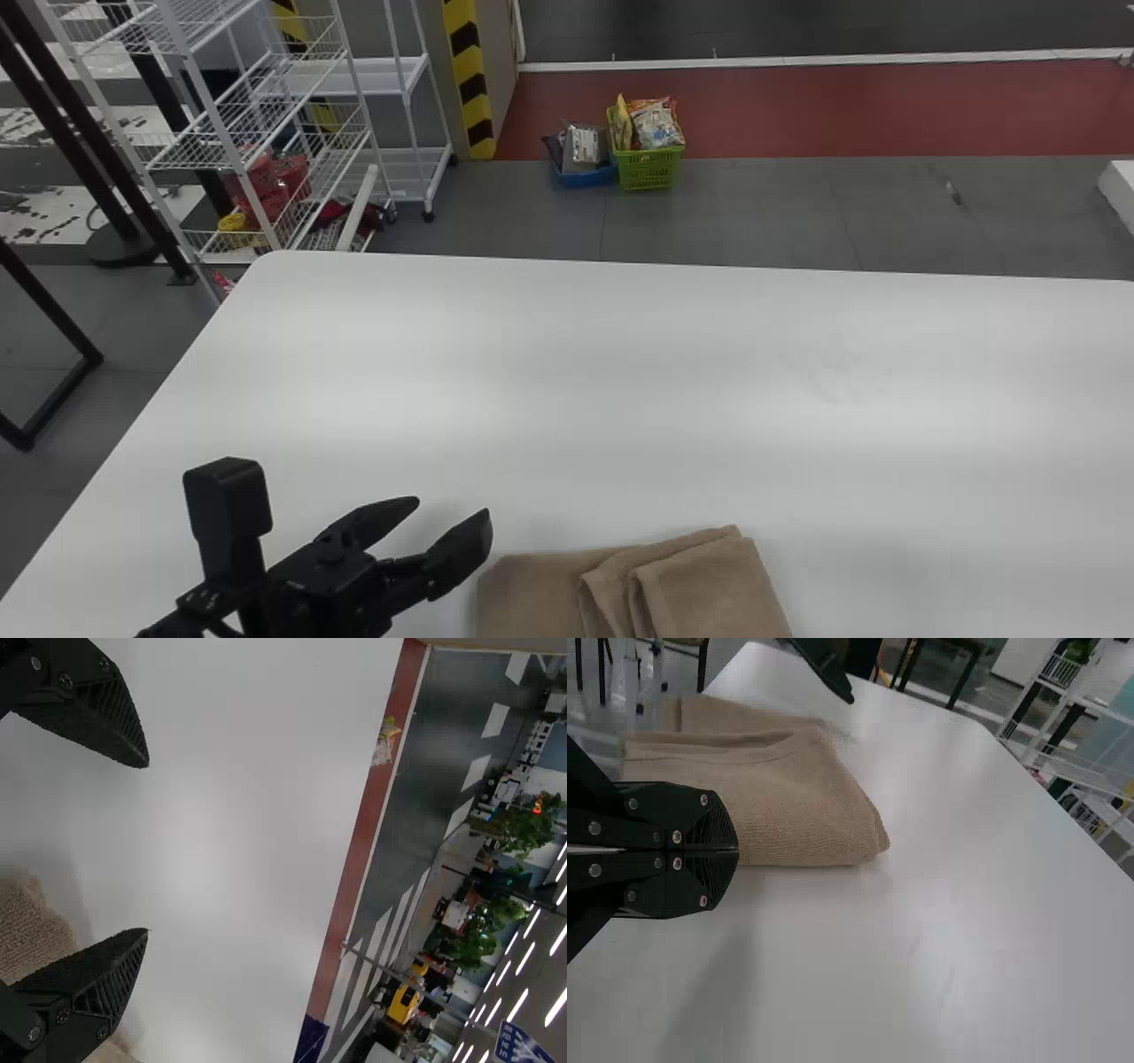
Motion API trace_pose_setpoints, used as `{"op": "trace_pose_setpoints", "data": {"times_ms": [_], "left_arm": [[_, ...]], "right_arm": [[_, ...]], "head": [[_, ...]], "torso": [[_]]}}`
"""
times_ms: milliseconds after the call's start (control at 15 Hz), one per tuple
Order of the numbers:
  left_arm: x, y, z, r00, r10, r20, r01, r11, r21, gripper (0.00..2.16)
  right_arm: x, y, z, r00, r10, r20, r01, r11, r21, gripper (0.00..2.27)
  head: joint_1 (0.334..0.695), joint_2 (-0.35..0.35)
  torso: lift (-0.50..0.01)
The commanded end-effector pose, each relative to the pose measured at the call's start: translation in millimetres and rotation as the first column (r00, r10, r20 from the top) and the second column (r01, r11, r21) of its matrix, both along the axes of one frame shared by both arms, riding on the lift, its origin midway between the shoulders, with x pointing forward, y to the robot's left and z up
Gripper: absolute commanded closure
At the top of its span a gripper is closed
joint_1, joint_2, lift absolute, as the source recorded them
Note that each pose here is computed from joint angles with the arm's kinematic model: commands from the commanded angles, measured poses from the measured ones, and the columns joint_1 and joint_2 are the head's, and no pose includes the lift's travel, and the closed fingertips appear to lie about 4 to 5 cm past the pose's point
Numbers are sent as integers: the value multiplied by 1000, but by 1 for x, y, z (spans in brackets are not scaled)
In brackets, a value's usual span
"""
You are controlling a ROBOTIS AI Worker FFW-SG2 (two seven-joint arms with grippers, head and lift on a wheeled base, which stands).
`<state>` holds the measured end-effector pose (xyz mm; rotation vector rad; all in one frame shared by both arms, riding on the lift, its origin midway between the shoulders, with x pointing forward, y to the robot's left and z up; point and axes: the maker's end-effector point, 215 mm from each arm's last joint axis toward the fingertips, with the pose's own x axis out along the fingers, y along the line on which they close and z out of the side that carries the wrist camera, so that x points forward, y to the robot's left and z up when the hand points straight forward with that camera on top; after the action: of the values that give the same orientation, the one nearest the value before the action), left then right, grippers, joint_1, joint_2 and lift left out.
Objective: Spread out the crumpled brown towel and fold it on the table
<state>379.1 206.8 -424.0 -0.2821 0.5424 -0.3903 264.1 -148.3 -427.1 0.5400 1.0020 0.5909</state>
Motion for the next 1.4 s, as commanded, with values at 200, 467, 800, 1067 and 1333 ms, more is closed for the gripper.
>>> {"op": "trace_pose_setpoints", "data": {"times_ms": [200,467,800,1067,1333], "left_arm": [[-3,4,-6,999,5,-32,-5,1000,2,167],[-6,13,-11,998,19,-53,-19,1000,10,167],[-7,17,-10,998,34,-57,-34,999,8,167],[-7,20,-12,997,42,-62,-41,999,16,167],[-7,21,-11,997,50,-61,-49,999,7,167]], "right_arm": [[-23,27,3,998,53,-17,-53,998,-29,1953],[-43,32,-7,997,57,-56,-60,997,-57,1953],[-49,31,20,998,60,4,-59,995,-75,1953],[-61,51,32,995,100,12,-100,995,-30,1953],[-93,63,18,991,121,-65,-122,993,-9,1953]], "head": [[695,137],[695,175],[695,214],[695,228],[695,284]], "torso": [[-127],[-127],[-127],[-127],[-127]]}}
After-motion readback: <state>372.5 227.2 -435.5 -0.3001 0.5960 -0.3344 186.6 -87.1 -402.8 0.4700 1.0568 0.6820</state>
